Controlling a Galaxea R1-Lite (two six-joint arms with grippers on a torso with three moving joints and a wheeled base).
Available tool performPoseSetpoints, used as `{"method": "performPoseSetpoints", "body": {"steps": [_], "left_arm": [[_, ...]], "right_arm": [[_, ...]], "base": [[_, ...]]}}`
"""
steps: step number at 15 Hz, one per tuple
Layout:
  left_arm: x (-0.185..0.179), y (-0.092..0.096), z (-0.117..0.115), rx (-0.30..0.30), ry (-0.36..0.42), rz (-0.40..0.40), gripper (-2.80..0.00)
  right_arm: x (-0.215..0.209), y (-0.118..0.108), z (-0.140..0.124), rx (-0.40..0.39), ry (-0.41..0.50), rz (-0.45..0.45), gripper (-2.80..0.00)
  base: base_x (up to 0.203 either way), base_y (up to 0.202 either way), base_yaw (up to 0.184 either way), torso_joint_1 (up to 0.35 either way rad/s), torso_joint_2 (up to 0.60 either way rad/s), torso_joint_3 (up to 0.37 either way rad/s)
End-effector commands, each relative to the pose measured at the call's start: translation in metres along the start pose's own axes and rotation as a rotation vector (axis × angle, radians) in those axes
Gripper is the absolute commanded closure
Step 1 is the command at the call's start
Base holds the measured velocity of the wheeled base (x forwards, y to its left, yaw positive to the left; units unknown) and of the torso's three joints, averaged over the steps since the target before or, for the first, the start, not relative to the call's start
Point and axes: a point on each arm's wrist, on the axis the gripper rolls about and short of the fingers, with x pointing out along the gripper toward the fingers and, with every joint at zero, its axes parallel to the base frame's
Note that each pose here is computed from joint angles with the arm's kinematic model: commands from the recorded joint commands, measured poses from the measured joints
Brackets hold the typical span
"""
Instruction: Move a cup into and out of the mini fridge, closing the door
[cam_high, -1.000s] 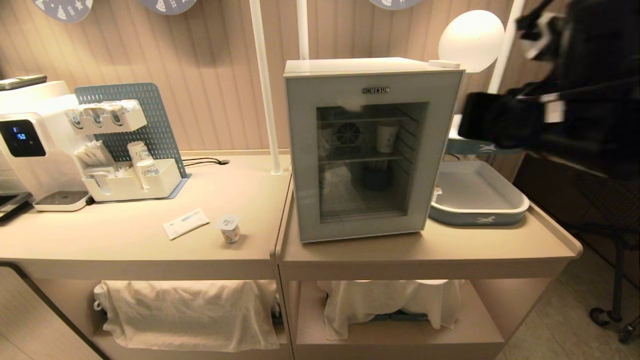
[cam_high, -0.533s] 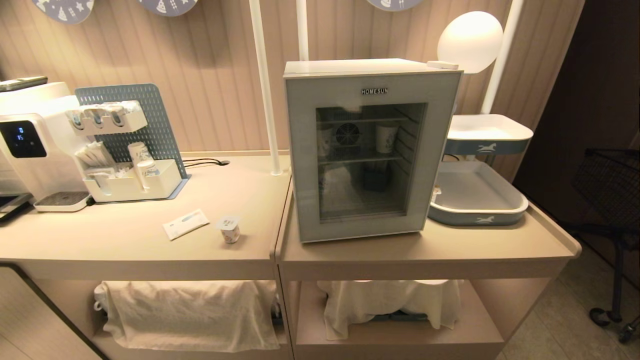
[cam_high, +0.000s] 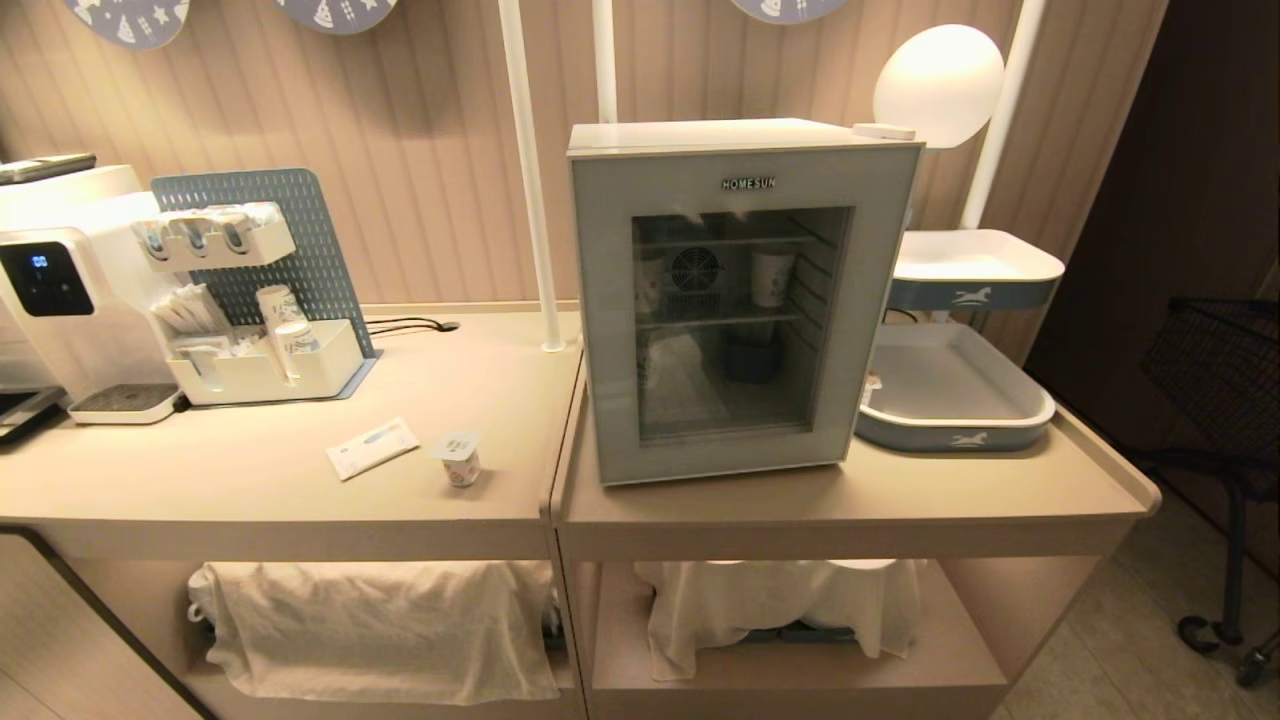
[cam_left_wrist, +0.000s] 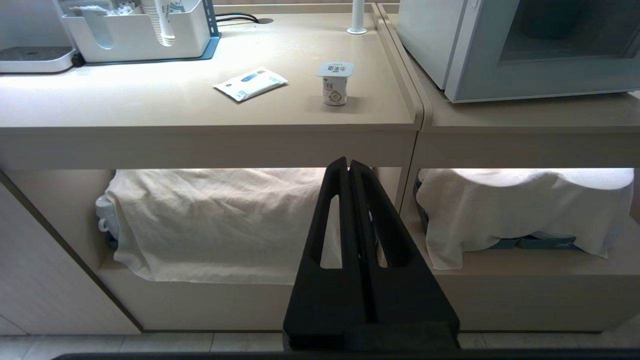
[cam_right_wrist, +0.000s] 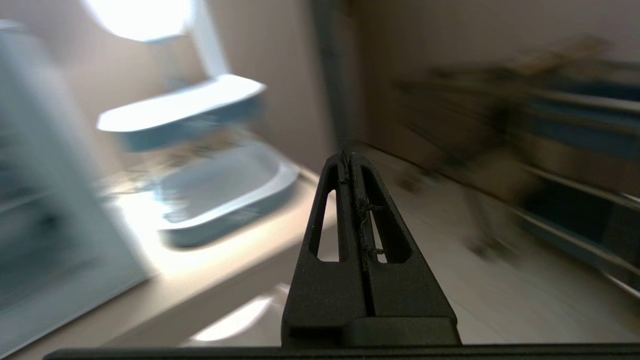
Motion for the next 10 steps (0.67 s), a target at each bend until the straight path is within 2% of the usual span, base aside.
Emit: {"method": "performPoseSetpoints", "body": {"steps": [1,3,4,6,7,10], "left_arm": [[0.000,0.000,0.000,0.000,0.000,0.000,0.00],[0.000,0.000,0.000,0.000,0.000,0.001,0.00],[0.000,0.000,0.000,0.000,0.000,0.002,0.00],[0.000,0.000,0.000,0.000,-0.002,0.000,0.00],[0.000,0.000,0.000,0.000,-0.001,0.002,0.00],[0.000,0.000,0.000,0.000,0.000,0.000,0.00]], "right_arm": [[-0.016,-0.006,-0.033,0.029,-0.083,0.162,0.00],[-0.013,0.003,-0.065,-0.029,0.007,0.424,0.00],[-0.013,0.004,-0.072,-0.062,0.064,0.471,0.00],[-0.015,0.005,-0.084,-0.104,0.178,0.558,0.00],[-0.016,0.004,-0.088,-0.118,0.226,0.563,0.00],[-0.016,0.004,-0.089,-0.089,0.240,0.552,0.00]], "base": [[0.000,0.000,0.000,0.000,0.00,0.000],[0.000,0.000,0.000,0.000,0.00,0.000],[0.000,0.000,0.000,0.000,0.00,0.000],[0.000,0.000,0.000,0.000,0.00,0.000],[0.000,0.000,0.000,0.000,0.00,0.000],[0.000,0.000,0.000,0.000,0.00,0.000]]}}
